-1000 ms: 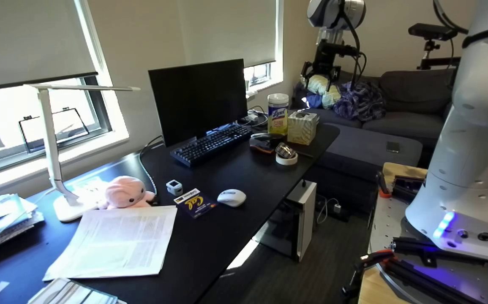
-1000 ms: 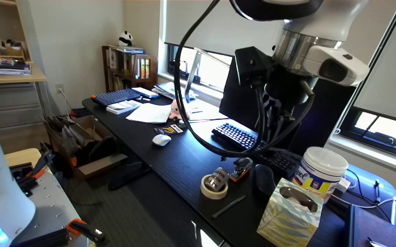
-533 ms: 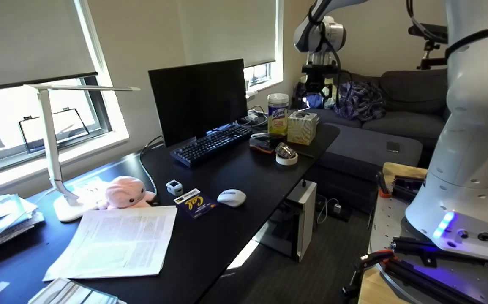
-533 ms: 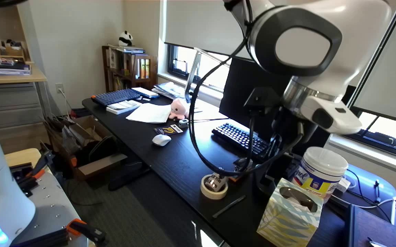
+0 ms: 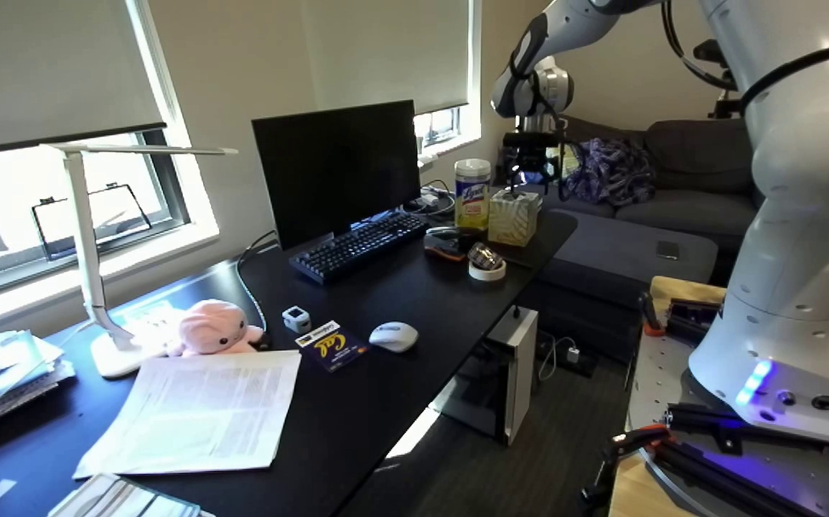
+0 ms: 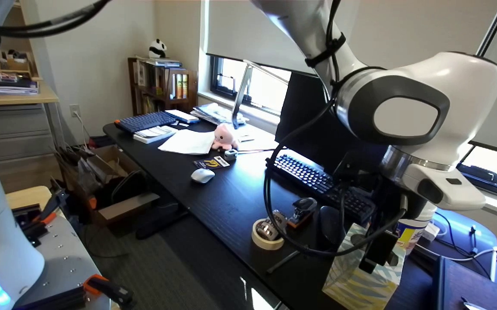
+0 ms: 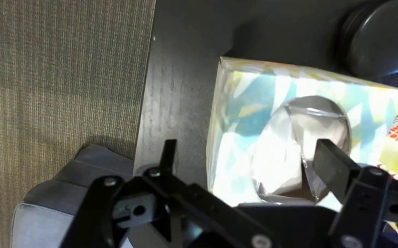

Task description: Move the box to the left

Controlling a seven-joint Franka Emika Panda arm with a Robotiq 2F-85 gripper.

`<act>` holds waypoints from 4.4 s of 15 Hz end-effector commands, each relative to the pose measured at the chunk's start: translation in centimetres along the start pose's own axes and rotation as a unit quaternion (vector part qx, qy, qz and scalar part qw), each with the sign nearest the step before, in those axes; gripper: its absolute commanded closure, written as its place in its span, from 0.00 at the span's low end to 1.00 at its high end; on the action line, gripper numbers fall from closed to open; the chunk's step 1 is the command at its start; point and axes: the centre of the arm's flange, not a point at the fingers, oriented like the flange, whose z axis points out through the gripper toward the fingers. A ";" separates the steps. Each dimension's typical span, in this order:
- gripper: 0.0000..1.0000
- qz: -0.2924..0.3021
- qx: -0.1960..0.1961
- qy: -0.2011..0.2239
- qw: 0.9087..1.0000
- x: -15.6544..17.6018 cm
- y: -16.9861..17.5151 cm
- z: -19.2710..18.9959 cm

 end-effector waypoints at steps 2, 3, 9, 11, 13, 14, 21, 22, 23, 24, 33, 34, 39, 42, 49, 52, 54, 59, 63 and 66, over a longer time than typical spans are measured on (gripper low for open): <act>0.00 0.002 0.015 0.001 1.000 2.0 -2.1 2.3; 0.00 0.000 0.016 -0.007 1.000 2.2 -2.3 2.9; 0.53 -0.008 0.007 -0.012 1.000 2.4 -2.3 4.1; 0.67 -0.008 0.009 -0.010 1.000 2.4 -1.6 3.0; 0.80 -0.014 0.023 -0.010 1.000 2.5 -0.1 0.8; 0.85 -0.018 0.034 -0.006 0.999 2.5 0.9 -0.6; 0.96 -0.162 0.087 0.008 0.983 -0.4 6.9 -10.3; 0.96 -0.187 0.084 0.006 0.979 -1.7 6.9 -11.3; 0.96 -0.213 0.080 -0.001 0.974 -3.2 6.9 -12.2; 0.96 -0.238 0.079 -0.007 0.968 -4.8 6.6 -13.0; 0.94 -0.382 0.059 -0.032 0.922 -16.6 -1.9 -17.6; 0.94 -0.383 0.059 -0.032 0.922 -16.8 -2.1 -17.6; 0.96 -0.422 0.033 -0.011 0.906 -18.4 -3.9 -18.4; 0.96 -0.493 0.002 0.009 0.870 -25.8 -8.1 -20.1; 0.94 -0.609 -0.004 0.029 0.793 -39.7 -13.2 -20.4; 0.94 -0.601 -0.005 0.027 0.799 -38.8 -13.1 -20.1; 0.94 -0.593 -0.007 0.026 0.805 -37.4 -12.7 -20.0; 0.96 -0.660 -0.020 0.072 0.748 -47.1 -15.7 -19.7; 0.96 -0.744 -0.047 0.111 0.657 -59.1 -17.8 -17.7; 0.96 -0.793 -0.064 0.152 0.586 -66.2 -19.5 -15.2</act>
